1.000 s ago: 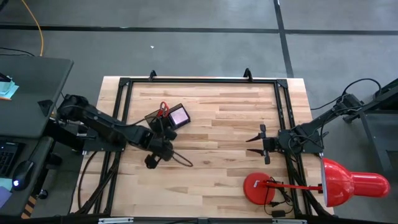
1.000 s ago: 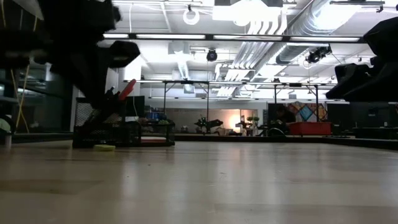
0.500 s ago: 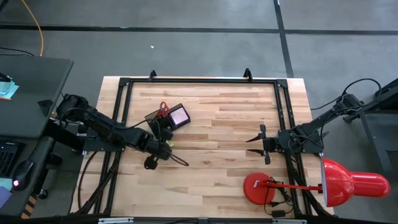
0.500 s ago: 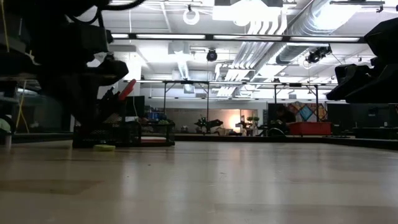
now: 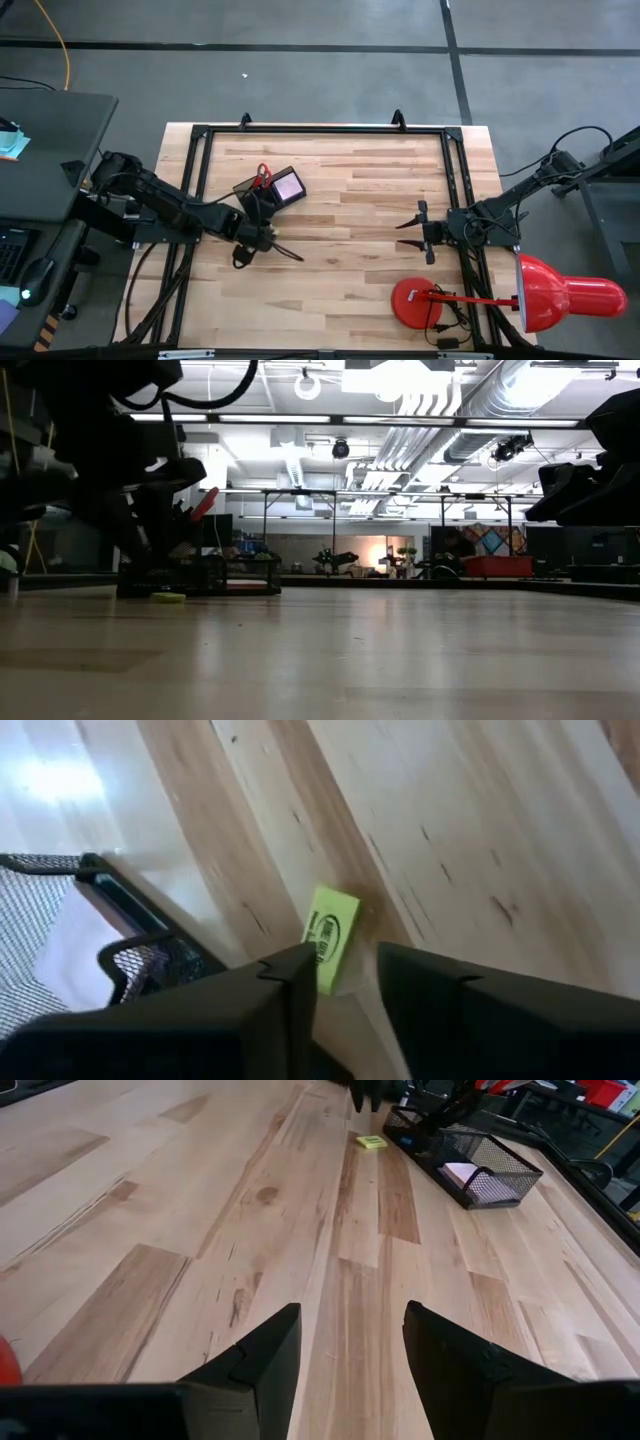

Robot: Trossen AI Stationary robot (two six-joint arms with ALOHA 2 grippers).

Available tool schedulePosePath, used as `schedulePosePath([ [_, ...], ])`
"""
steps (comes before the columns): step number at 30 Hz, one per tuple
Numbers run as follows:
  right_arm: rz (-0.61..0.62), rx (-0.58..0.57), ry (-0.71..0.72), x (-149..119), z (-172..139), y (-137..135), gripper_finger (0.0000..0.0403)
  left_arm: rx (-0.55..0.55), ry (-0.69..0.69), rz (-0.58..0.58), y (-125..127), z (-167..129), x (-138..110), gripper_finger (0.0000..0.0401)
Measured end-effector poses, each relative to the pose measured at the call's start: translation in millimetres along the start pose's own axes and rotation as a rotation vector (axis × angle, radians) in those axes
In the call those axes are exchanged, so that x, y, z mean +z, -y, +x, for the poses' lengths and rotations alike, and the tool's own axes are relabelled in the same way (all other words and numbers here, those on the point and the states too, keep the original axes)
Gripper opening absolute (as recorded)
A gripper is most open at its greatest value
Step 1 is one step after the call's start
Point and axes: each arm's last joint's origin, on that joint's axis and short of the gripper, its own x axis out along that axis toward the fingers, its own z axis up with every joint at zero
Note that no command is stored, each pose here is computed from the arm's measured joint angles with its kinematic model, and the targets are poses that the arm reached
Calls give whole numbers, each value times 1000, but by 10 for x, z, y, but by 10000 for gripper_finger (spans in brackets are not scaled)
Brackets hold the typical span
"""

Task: Pick and place office supplies into organizer
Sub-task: Put the eraser into the desk organizer

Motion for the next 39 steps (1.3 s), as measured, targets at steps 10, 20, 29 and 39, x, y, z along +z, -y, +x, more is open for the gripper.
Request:
schedulePosePath([
  [10,0,2,0,0,0,-1,169,23,10,47,64,19,40,213],
  [20,0,2,0,0,0,-1,169,36,38,67,56,17,70,201],
  [29,0,3,0,0,0,-1,169,-133,52,15,-83,83,14,148],
  [39,0,4,0,-1,0,-1,169,-208,17,-103,-382,183,-150,144],
])
